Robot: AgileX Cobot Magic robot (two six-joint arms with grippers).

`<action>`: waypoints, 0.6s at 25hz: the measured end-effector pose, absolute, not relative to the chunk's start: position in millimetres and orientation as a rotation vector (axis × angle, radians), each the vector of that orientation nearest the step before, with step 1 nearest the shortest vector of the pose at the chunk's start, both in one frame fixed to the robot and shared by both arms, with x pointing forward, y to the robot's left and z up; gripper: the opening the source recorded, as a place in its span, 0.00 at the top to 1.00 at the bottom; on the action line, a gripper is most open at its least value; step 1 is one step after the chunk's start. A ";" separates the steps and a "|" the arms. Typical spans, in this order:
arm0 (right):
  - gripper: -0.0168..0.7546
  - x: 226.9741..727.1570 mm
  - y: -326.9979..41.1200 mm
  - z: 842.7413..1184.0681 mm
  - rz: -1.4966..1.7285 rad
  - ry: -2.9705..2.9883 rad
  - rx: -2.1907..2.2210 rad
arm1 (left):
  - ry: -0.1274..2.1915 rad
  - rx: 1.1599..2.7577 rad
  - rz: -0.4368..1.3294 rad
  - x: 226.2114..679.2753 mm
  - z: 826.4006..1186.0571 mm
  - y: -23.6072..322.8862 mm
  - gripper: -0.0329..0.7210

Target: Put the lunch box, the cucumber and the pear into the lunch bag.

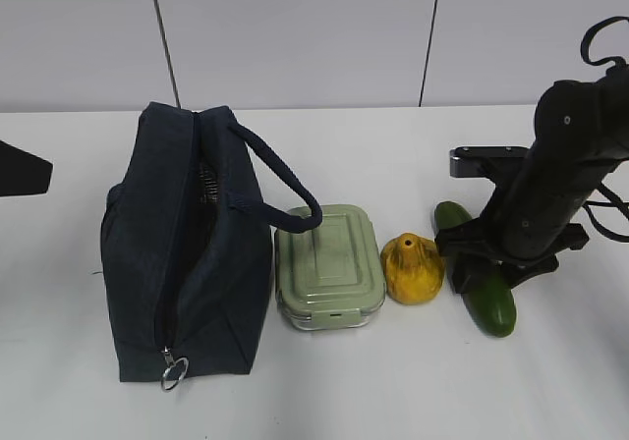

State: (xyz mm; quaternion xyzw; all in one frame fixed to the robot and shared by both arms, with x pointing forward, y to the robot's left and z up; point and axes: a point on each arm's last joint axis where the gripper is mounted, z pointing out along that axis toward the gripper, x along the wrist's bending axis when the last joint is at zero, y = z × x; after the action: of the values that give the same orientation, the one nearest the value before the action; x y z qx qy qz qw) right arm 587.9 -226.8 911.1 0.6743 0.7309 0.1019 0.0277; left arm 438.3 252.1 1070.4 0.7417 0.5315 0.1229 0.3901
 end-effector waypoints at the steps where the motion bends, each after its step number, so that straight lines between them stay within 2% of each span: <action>1: 0.46 587.9 -226.8 911.1 0.315 2.256 2.082 | 1.343 1.893 0.302 437.6 1070.1 251.4 0.54; 9: 0.46 586.5 -232.3 935.9 0.330 2.225 1.981 | 1.260 1.916 0.151 437.3 1065.8 240.4 0.54; 15: 0.46 583.2 -235.7 959.0 0.364 2.182 1.930 | 1.163 1.981 0.076 438.5 1057.8 214.8 0.54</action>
State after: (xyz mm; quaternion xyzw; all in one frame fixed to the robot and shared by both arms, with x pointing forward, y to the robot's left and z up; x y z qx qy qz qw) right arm 583.2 -235.7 959.0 0.6540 0.7393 0.1232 0.1026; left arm 438.5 214.8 1057.8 0.7865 0.4616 0.0301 0.4091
